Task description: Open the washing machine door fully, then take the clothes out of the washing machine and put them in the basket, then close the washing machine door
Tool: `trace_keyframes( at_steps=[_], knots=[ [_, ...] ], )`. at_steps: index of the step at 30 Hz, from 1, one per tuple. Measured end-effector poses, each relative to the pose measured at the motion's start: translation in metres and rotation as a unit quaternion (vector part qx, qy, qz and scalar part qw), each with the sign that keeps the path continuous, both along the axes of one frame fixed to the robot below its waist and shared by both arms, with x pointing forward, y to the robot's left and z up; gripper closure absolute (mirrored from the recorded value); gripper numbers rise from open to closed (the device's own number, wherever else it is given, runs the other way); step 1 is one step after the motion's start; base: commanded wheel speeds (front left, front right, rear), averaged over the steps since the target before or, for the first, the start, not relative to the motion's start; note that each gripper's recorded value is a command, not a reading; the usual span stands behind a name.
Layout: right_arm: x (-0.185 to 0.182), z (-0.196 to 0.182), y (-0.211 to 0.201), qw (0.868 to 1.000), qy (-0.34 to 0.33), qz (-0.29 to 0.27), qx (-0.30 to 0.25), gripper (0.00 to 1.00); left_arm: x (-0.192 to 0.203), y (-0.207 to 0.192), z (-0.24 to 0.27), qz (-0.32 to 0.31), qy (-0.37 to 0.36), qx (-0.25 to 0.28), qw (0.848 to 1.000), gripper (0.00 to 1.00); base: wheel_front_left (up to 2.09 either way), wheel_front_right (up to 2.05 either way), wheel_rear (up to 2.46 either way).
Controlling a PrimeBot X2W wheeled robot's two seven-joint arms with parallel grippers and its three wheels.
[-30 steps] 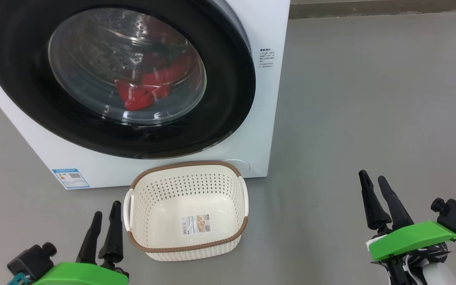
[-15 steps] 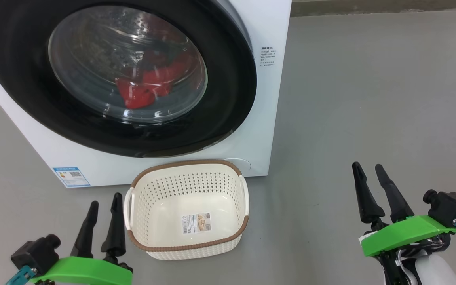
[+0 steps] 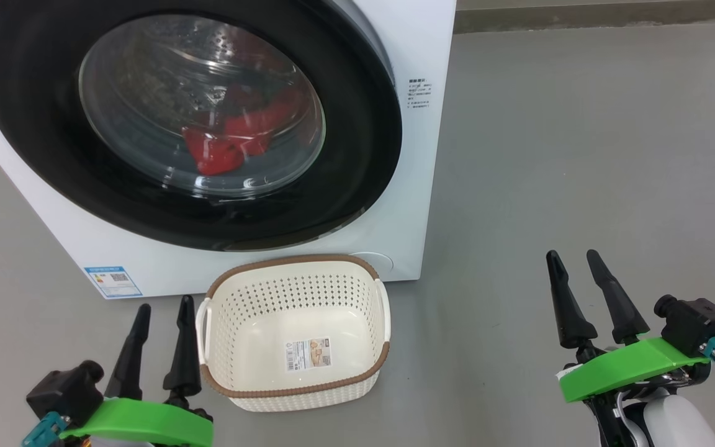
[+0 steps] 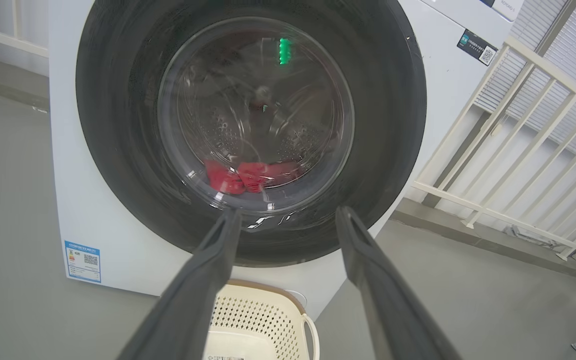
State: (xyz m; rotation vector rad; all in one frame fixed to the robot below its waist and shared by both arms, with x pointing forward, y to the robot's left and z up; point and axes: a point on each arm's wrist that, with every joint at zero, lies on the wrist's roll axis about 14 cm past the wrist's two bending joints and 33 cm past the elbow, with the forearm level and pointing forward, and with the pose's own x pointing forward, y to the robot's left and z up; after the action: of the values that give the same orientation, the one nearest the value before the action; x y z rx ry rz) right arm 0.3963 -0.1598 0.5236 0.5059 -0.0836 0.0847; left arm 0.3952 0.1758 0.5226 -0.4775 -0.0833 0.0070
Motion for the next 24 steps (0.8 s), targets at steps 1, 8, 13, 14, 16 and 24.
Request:
trace_keyframes(
  at_steps=[1,8,13,14,16,24],
  knots=[
    [0.0,0.001,0.0,1.0,-0.003,0.0,-0.003,0.0,0.0,0.0,0.001,0.0,-0.002,0.004,1.0,0.0,0.0,0.0,0.0],
    [0.004,0.013,0.004,0.999,-0.027,0.004,-0.04,0.0,-0.001,0.0,0.006,0.002,-0.016,0.041,0.999,0.0,0.0,0.0,0.0],
    [0.005,0.016,0.009,0.997,-0.038,0.01,-0.068,0.0,0.001,-0.001,0.011,0.004,-0.026,0.07,0.997,0.0,0.0,0.0,0.0],
    [0.005,0.016,0.01,0.996,-0.038,0.011,-0.075,0.0,0.003,-0.001,0.014,0.004,-0.031,0.075,0.997,0.0,0.0,0.0,0.0],
    [0.005,0.017,0.011,0.995,-0.042,0.013,-0.088,0.0,0.004,-0.002,0.019,0.004,-0.04,0.087,0.995,0.0,0.0,0.0,0.0],
    [0.008,0.027,0.015,0.99,-0.067,0.015,-0.121,0.0,0.005,-0.004,0.026,0.003,-0.056,0.125,0.991,0.0,0.0,0.0,0.0]
  ],
)
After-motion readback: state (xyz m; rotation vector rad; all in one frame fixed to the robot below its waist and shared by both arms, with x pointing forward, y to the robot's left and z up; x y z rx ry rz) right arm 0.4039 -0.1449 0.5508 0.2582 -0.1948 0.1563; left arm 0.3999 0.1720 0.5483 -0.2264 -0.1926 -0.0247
